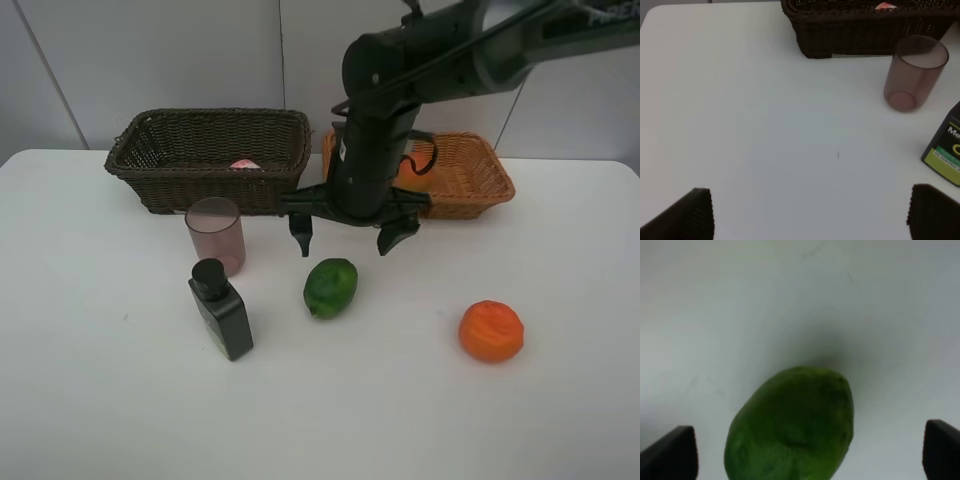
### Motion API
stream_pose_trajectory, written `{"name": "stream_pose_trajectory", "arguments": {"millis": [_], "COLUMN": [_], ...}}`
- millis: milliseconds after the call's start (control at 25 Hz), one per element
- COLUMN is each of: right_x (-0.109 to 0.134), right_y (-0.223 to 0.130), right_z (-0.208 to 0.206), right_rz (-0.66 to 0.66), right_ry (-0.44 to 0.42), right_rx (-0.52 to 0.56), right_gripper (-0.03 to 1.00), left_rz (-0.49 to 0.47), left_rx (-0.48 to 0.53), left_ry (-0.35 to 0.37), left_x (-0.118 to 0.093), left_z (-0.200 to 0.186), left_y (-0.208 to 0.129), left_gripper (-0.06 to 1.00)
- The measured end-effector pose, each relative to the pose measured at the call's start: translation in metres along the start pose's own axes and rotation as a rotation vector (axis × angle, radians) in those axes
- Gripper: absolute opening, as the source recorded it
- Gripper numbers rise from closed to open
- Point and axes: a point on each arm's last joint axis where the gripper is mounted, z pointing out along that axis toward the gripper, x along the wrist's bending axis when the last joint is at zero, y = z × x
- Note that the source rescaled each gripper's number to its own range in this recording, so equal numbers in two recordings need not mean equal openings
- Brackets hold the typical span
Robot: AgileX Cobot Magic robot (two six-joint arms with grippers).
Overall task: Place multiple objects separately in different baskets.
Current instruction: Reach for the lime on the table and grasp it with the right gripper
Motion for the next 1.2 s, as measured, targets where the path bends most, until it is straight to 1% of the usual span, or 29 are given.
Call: {"name": "stream_pose_trajectory", "arguments": {"millis": [200, 360, 720, 1080, 1200], "right_x": [0.0, 0.001, 0.0, -0.001, -0.001], "right_y": [-0.002, -0.001, -0.005, -0.005, -0.006], "right_z": [0.01, 0.017, 0.038, 0.04, 0.048], "right_rz": [0.181, 0.25, 0.259, 0.252, 0.251], "right_ry": [0.039, 0.042, -0.008, -0.016, -0.03], "right_rx": [-0.036, -0.038, 0.008, 0.004, 0.018], "right_gripper": [0.96, 0.96, 0.96, 0.96, 0.96], "left_rz": [0.0, 0.0, 0.0, 0.0, 0.001], "left_rx": [0.0, 0.0, 0.0, 0.0, 0.0], "left_ry": [0.0, 0.0, 0.0, 0.0, 0.002], "left_x": [0.0, 0.0, 0.0, 0.0, 0.0], "left_z": [0.0, 0.0, 0.0, 0.0, 0.0], "left_y": [0.0, 0.0, 0.0, 0.0, 0.0], "left_gripper": [1.0, 1.0, 1.0, 1.0, 1.0]}}
